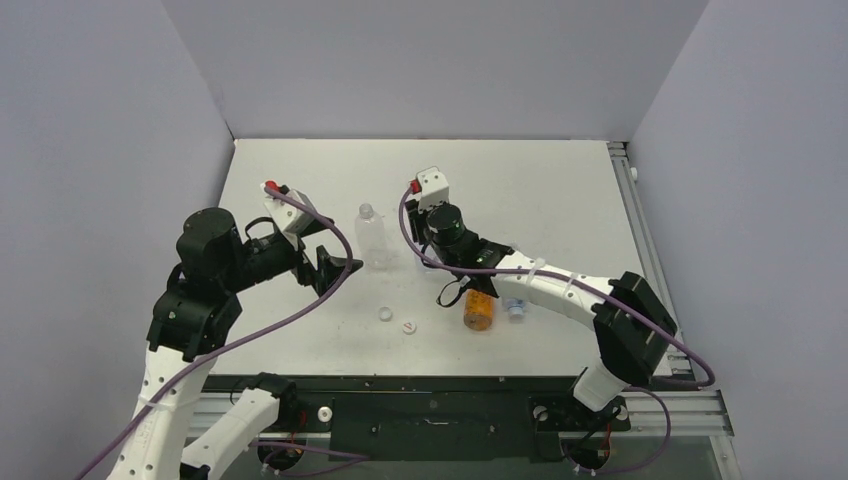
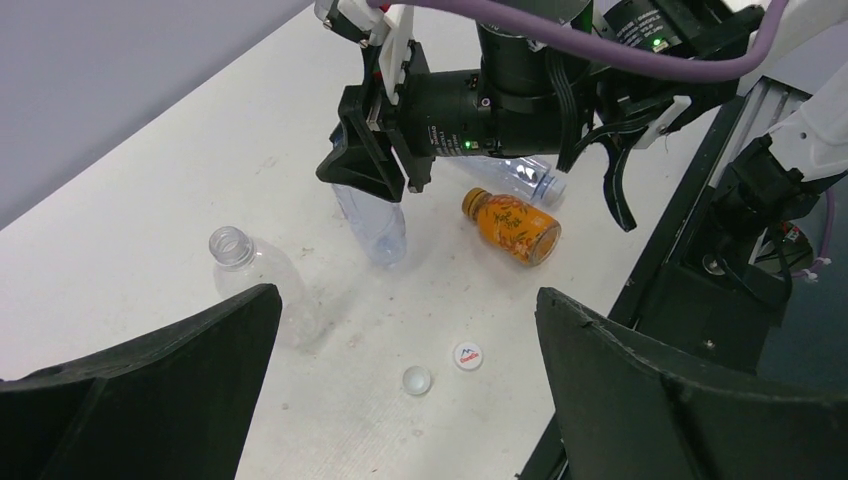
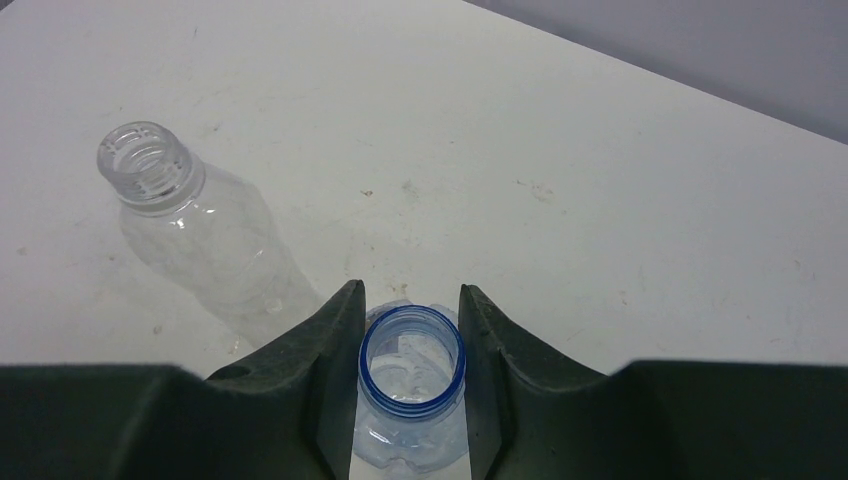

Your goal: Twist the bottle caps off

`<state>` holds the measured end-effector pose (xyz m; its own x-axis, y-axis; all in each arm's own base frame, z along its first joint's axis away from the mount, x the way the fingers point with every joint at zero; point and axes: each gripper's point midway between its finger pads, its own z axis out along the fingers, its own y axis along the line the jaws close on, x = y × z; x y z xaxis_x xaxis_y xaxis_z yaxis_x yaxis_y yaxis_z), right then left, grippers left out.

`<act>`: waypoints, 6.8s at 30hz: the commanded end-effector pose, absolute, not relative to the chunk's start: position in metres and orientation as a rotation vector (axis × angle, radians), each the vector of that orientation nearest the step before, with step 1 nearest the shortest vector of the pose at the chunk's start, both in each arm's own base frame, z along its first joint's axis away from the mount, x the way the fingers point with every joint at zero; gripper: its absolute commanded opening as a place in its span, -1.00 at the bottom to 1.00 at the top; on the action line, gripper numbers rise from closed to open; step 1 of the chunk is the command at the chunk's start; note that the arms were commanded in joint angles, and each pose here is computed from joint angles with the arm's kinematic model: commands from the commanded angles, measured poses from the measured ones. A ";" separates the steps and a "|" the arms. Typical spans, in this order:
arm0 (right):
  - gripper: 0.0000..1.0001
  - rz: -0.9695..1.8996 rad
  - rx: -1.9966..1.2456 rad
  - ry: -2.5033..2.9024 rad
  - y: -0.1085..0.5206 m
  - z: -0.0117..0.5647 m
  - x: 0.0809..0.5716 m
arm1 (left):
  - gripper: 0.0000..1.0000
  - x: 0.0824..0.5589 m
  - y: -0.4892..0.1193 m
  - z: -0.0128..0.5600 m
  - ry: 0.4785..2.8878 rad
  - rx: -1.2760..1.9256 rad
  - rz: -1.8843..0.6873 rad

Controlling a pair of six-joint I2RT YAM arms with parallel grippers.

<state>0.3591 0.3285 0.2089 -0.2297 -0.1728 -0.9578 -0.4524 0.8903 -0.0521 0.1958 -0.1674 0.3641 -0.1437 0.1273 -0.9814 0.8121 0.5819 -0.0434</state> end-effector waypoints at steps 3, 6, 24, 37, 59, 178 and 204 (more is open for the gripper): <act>-1.00 0.229 -0.244 1.638 0.326 0.230 0.386 | 0.93 0.189 -0.161 0.381 1.535 0.820 -0.655; -1.00 0.193 -0.221 1.622 0.326 0.220 0.387 | 0.93 0.187 -0.160 0.380 1.540 0.819 -0.650; 0.19 0.092 -0.141 1.610 0.323 0.188 0.370 | 0.93 0.181 -0.151 0.384 1.532 0.817 -0.594; 0.57 0.150 -0.125 1.563 0.316 0.232 0.356 | 0.93 0.180 -0.156 0.393 1.500 0.806 -0.631; 0.67 0.177 -0.013 2.256 0.211 0.184 0.266 | 0.93 0.174 -0.167 0.406 1.466 0.816 -0.728; 0.64 1.174 -0.720 1.413 0.373 0.544 0.135 | -1.00 0.135 -0.217 0.448 1.247 1.070 -1.084; -0.63 1.094 -0.621 1.489 0.373 0.539 0.167 | -1.00 0.130 -0.217 0.438 1.219 1.121 -1.049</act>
